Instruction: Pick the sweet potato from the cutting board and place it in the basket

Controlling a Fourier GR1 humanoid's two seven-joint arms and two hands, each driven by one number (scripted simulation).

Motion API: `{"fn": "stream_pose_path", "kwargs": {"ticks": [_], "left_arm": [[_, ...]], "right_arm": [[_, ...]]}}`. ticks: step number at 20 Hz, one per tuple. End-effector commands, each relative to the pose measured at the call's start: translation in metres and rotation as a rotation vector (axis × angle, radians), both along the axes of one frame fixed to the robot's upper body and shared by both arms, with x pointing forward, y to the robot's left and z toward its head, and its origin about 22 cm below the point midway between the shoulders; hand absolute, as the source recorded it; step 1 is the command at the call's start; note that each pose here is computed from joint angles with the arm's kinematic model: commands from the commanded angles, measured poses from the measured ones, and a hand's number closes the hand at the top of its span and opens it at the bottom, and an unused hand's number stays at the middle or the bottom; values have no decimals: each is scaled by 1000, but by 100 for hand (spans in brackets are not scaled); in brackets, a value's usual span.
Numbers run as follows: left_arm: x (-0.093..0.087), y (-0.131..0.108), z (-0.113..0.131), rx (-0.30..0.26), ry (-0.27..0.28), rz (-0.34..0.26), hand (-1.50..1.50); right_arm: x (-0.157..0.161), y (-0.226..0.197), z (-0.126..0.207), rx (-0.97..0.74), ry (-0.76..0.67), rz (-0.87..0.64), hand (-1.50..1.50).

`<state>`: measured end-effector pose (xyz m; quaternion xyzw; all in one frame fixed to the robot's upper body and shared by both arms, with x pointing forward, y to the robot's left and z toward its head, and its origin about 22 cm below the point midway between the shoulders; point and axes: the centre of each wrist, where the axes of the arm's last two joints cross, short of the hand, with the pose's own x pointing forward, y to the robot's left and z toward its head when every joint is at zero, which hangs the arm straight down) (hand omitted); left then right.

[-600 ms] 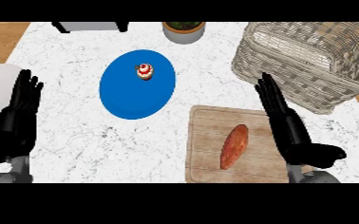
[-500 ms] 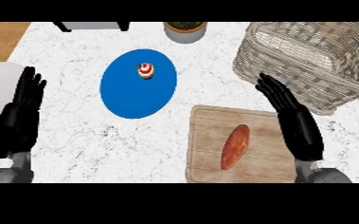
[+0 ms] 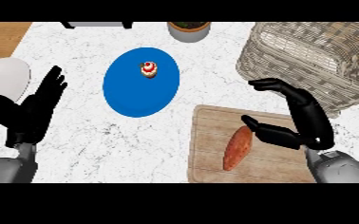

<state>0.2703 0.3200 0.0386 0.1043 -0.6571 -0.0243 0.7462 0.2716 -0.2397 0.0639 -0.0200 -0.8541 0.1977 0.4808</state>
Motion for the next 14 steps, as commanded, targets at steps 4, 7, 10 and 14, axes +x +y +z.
{"fn": "stream_pose_path", "kwargs": {"ticks": [4, 7, 10, 14], "left_arm": [[14, 3, 7, -1, 38, -37, 0], [8, 10, -1, -7, 63, -11, 0], [14, -3, -2, -8, 75, -17, 0], [13, 0, 0, -5, 78, -10, 0]], "right_arm": [[-15, 114, 12, -33, -90, -143, -150], [-20, 126, 45, -84, 39, -179, -150], [-5, 120, 69, -260, 185, -205, -150], [15, 77, 87, -586, 252, -421, -150]]}}
